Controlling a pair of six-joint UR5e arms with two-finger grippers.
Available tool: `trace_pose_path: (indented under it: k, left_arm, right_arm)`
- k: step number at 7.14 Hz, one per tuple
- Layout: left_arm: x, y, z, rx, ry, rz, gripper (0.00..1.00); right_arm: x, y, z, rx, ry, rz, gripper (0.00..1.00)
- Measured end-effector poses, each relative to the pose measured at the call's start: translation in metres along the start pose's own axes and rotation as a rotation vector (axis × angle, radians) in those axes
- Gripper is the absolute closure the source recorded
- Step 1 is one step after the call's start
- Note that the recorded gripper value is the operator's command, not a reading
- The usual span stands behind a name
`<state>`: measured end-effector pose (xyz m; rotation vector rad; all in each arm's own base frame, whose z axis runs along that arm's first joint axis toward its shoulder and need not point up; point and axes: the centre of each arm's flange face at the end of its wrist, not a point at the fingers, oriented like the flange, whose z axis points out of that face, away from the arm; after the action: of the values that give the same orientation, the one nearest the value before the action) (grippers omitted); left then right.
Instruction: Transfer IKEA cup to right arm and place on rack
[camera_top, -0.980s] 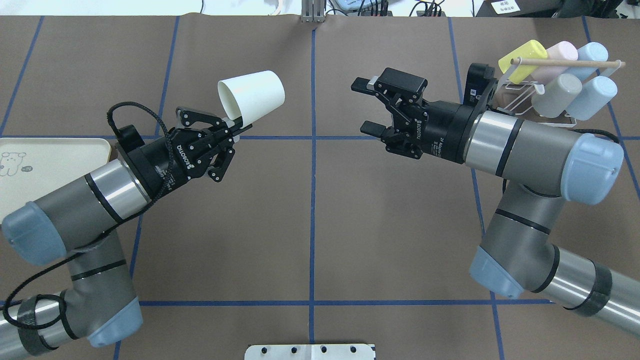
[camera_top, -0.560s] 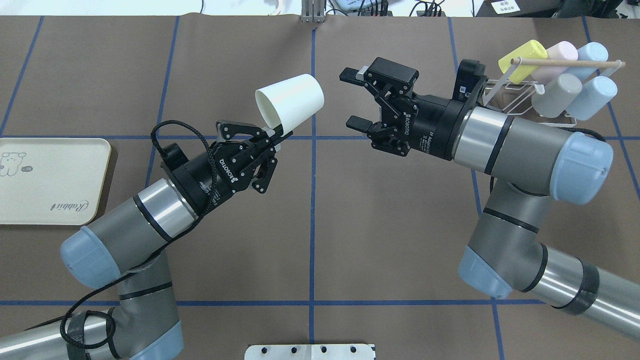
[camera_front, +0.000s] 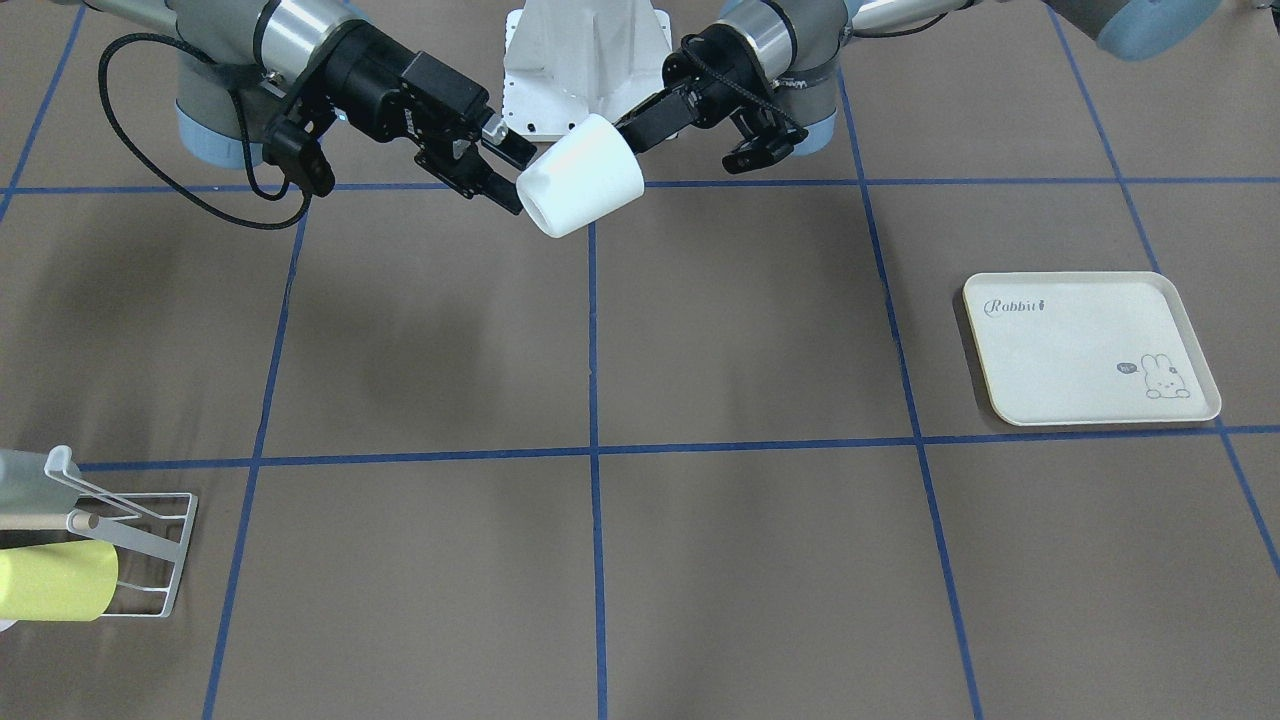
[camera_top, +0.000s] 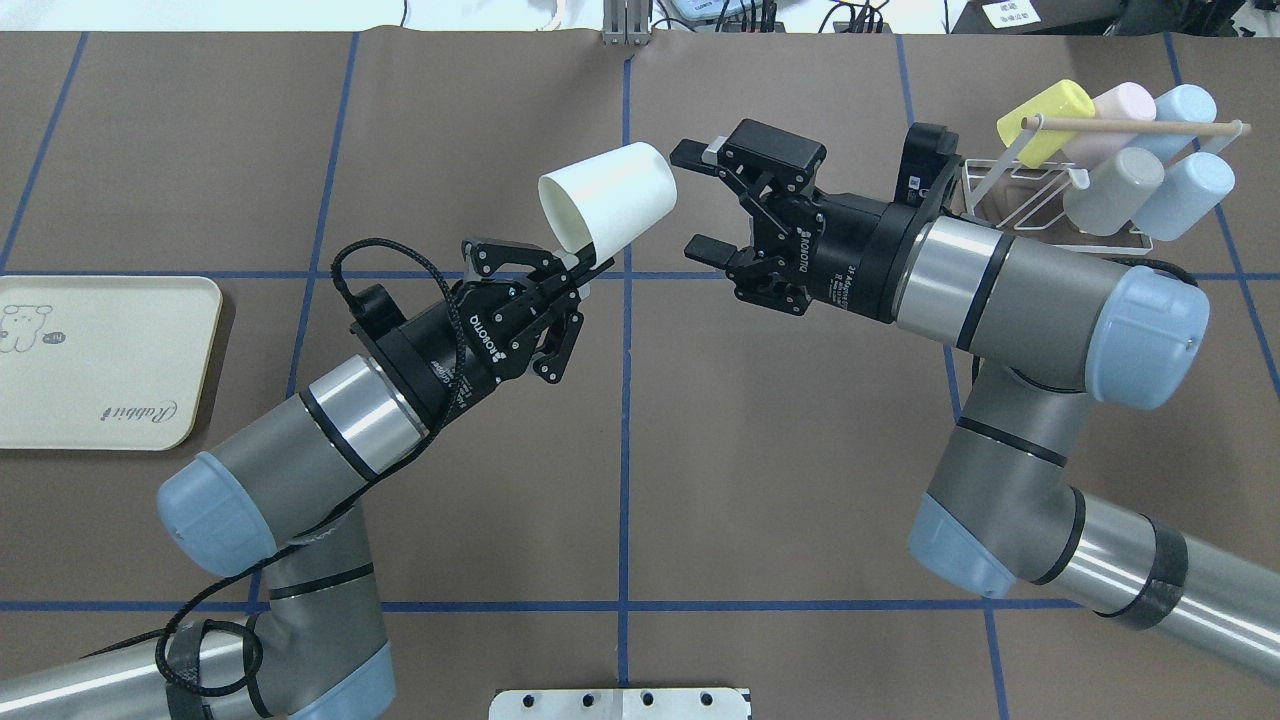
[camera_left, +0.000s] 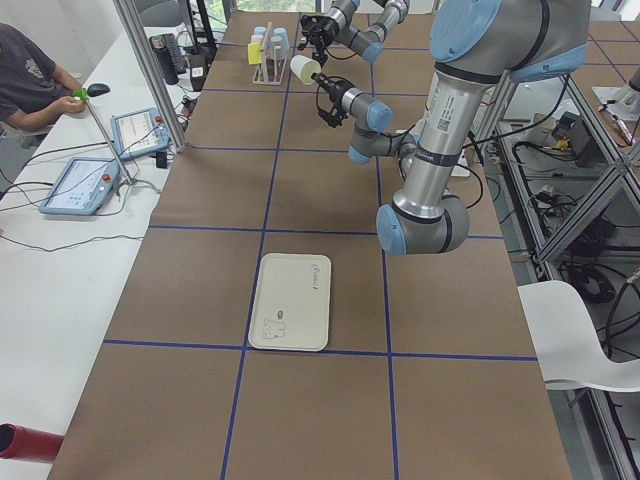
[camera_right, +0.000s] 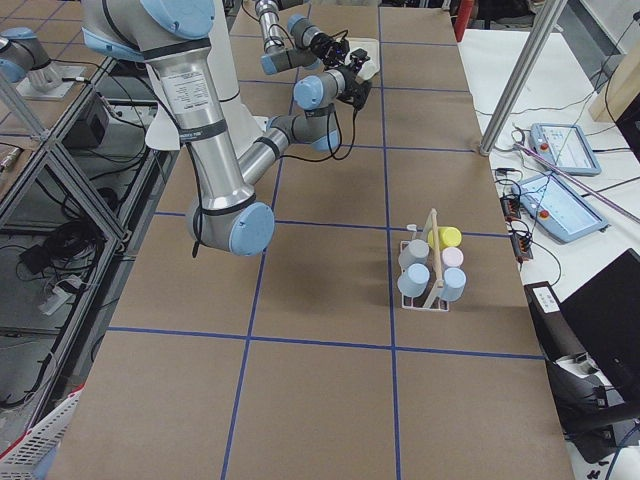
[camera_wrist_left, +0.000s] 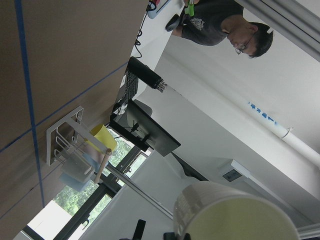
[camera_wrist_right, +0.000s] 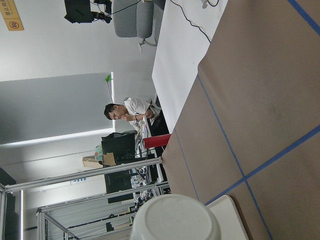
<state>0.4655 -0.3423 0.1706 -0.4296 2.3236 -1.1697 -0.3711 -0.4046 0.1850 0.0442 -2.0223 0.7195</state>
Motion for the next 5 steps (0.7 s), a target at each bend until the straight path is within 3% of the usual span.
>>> trace_pose_path:
  k: [5]
  left_arm:
    - [-0.02, 0.015, 0.005, 0.006, 0.003, -0.021, 1.0]
  right_arm:
    - [0.0, 0.001, 0.002, -0.001, -0.001, 0.001, 0.0]
